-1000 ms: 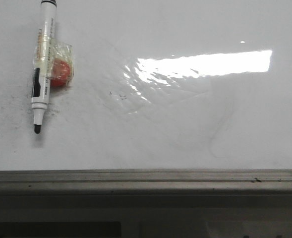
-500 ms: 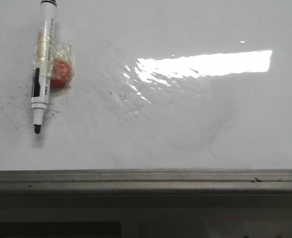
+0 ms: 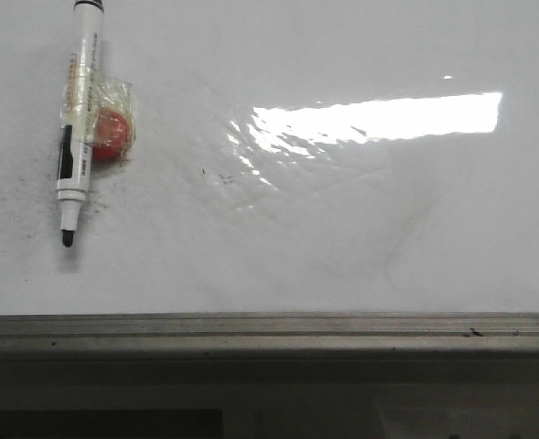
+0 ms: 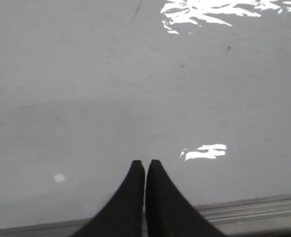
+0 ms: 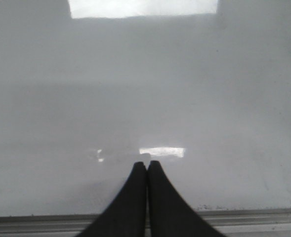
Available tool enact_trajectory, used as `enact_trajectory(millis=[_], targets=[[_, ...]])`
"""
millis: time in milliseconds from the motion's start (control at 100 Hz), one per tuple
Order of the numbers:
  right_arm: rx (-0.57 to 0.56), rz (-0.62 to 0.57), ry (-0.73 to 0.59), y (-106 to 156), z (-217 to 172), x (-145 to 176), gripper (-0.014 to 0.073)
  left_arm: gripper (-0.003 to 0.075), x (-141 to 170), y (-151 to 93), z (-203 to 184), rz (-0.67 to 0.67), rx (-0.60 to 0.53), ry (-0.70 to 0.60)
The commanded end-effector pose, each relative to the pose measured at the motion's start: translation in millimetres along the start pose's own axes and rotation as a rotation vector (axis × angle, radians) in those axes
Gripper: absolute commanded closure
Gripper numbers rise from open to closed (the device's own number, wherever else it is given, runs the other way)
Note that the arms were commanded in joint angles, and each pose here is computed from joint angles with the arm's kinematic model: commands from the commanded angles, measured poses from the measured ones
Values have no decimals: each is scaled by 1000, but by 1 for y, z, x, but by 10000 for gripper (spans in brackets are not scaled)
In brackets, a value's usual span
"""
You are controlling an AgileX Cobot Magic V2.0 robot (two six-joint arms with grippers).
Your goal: Write number 8 on whiteboard
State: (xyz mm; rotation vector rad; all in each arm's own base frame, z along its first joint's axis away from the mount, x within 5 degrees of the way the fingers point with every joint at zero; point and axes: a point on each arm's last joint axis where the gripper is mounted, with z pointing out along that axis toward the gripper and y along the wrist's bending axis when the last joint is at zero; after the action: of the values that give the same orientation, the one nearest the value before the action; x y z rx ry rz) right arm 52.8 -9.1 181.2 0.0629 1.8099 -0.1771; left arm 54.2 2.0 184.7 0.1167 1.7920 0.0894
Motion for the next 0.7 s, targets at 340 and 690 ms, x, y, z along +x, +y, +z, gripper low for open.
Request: enact_trajectory(millis=[340,690], targets=[[10,4,-254,0,-3,-19,658,741,-11,-3,-1,-75,26,-219],[-4,118,-365,-1,-6,-29,658,741,-23,-2,-5,-139,39,-353]])
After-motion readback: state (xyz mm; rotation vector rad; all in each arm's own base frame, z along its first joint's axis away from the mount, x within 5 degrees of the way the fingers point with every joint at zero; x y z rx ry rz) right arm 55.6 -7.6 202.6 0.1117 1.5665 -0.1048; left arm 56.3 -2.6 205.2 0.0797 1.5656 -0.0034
